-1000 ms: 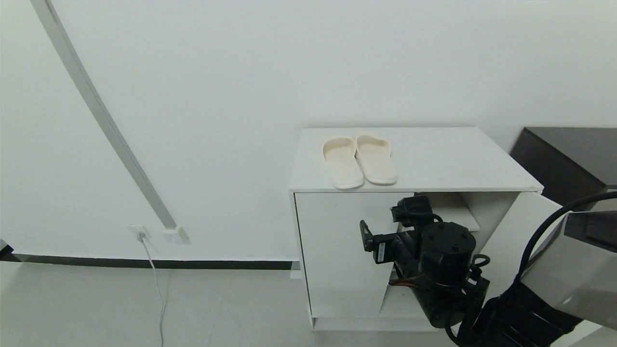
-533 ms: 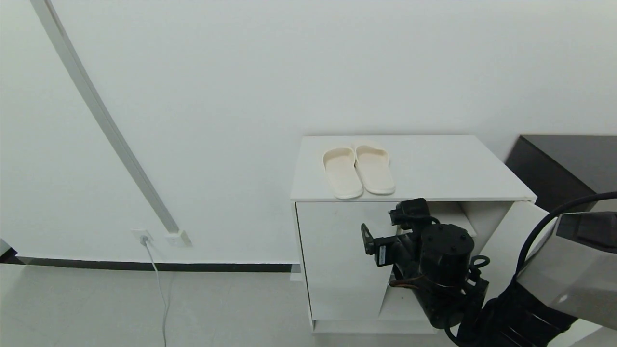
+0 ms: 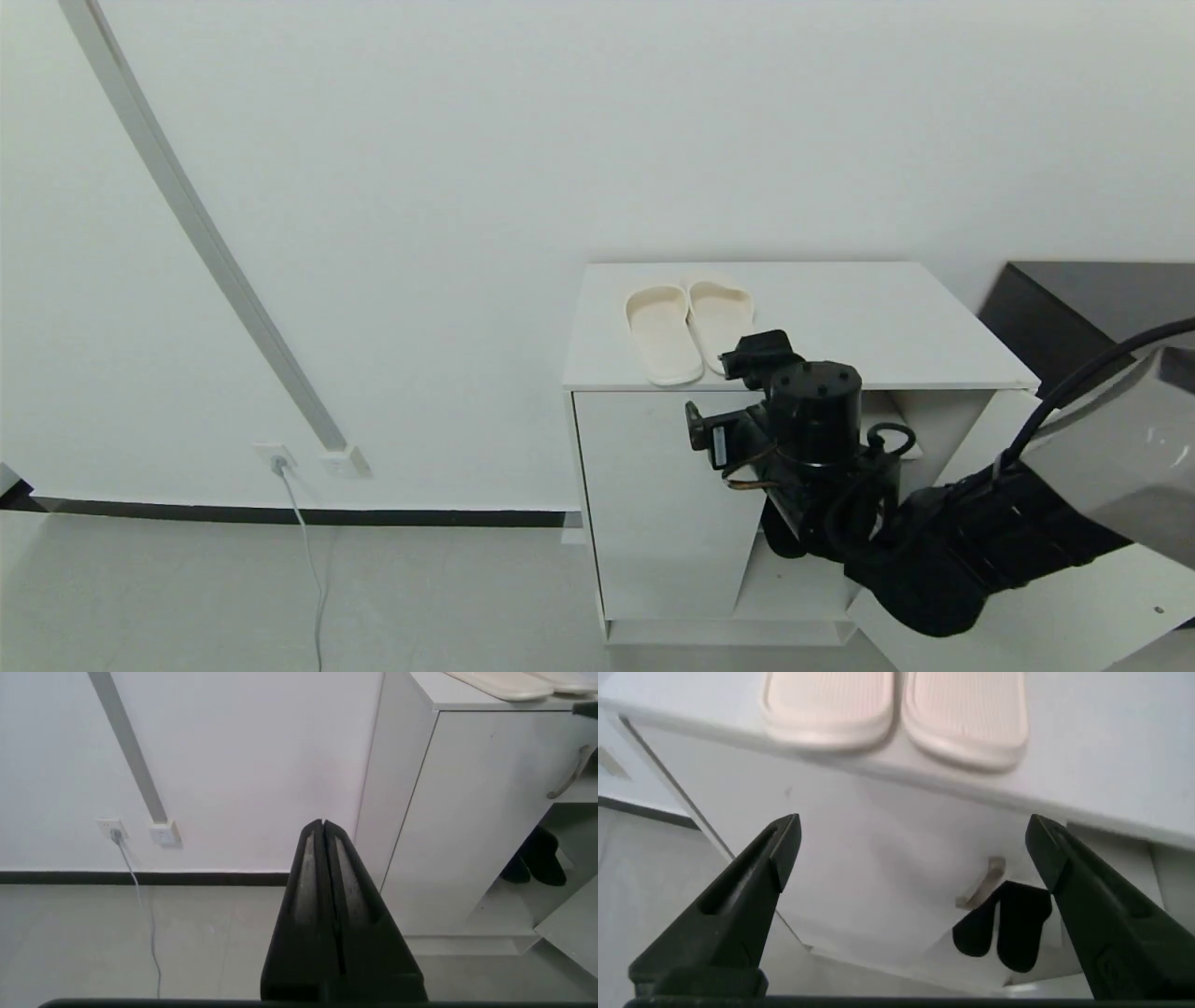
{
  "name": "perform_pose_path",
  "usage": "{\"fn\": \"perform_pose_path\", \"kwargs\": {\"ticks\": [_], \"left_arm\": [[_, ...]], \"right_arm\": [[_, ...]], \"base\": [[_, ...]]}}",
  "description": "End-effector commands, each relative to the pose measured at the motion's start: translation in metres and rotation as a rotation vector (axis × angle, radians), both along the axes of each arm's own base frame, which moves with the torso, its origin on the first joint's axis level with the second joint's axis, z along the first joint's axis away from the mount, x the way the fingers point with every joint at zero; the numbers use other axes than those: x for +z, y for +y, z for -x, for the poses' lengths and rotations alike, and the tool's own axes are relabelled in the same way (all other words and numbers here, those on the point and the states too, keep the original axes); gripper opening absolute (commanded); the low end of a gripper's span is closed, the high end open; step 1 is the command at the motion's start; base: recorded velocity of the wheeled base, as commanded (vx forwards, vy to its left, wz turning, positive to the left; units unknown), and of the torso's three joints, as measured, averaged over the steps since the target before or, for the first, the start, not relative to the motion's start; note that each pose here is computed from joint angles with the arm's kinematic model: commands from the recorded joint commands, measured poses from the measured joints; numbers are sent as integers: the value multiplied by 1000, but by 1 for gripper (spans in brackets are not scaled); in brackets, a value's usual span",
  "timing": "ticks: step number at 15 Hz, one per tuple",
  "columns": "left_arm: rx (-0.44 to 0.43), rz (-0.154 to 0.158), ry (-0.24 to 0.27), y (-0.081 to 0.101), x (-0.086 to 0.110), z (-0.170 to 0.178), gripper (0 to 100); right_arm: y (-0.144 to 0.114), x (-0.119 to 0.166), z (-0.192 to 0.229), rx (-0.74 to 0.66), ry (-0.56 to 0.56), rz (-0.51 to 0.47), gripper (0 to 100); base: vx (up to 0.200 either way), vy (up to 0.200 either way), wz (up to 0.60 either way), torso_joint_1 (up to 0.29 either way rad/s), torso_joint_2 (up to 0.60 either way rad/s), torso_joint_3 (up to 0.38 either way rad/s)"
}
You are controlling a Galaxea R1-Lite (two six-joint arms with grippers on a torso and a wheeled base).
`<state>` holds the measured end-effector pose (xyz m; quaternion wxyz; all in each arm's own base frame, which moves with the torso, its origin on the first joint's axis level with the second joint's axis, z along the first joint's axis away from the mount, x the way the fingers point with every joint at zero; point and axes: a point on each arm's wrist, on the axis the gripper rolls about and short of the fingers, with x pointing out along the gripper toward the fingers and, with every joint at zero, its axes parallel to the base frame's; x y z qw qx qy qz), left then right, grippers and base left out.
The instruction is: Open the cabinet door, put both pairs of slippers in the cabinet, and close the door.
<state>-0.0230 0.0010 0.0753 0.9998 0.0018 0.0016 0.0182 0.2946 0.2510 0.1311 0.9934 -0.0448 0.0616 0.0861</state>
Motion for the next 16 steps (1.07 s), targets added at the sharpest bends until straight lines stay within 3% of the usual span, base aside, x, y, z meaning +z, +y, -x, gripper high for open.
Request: {"fn": "perform_pose_path", "kwargs": {"ticks": [1, 4, 13, 16], "left_arm": [[0, 1, 1, 0, 0, 0, 0], [-6, 1, 1, 0, 0, 0, 0], [-6, 1, 1, 0, 0, 0, 0], [-6, 10, 1, 0, 0, 0, 0]], "right_arm": [[3, 35, -8, -15, -26, -81, 100], [3, 48, -8, -36, 81, -128, 100], [7, 45, -5, -6, 90, -121, 100], [11, 50, -4, 38, 79, -114, 100]], "base": [[0, 0, 0, 0, 0, 0], [0, 0, 0, 0, 0, 0], [200, 0, 0, 0, 0, 1], [0, 0, 0, 0, 0, 0]]}}
